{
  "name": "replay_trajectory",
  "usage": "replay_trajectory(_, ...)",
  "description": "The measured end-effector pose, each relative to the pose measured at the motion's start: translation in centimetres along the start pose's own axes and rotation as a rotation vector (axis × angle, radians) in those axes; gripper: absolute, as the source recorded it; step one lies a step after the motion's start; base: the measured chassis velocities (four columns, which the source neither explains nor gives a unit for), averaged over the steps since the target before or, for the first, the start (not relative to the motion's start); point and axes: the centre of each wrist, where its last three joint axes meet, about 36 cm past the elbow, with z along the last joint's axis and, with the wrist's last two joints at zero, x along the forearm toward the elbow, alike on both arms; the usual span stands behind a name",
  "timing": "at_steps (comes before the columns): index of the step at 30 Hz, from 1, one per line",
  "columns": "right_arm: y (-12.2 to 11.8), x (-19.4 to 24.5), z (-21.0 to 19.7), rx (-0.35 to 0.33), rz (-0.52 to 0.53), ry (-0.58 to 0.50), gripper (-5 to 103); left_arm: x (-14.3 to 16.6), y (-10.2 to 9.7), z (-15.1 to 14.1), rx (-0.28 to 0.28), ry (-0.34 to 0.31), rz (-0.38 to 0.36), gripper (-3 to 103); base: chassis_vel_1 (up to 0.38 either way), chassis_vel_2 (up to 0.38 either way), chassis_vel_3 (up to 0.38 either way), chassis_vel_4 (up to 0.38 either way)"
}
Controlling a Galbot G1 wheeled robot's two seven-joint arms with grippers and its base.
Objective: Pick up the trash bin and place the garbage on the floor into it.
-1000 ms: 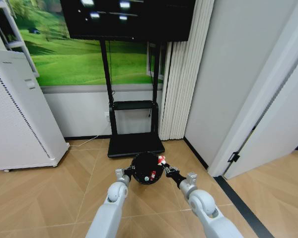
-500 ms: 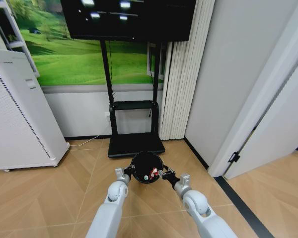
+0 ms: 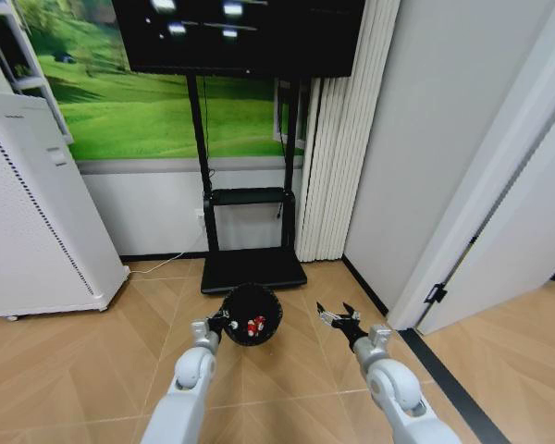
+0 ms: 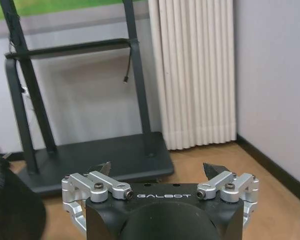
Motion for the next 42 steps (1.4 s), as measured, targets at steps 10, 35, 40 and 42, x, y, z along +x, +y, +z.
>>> replay_trajectory(10,0.1,1.8,0.7,0.021,0.004,-0.028,100,1.0,-0.1,-1.3,0.009,-0.024,-0.007,3,0.06,-0.002,-0.055,-0.004)
replay_trajectory(35,0.0,2.5,2.4,0.078,0.009,-0.013,100,0.3,-0.9,-1.1,0.009,-0.01,0.003,3,0.401,0.103,-0.406,-0.102)
replay_trajectory(40,-0.3,1.9,3.2,0.052,0.005,-0.042,100,0.1,-1.0,-1.0,0.015,-0.008,0.004,3,0.496,0.224,-0.49,-0.222)
replay_trajectory(42,-0.3,1.9,3.3,0.05,0.004,-0.042,100,0.1,-1.0,-1.0,0.019,-0.008,0.003,3,0.347,0.215,-0.285,-0.193)
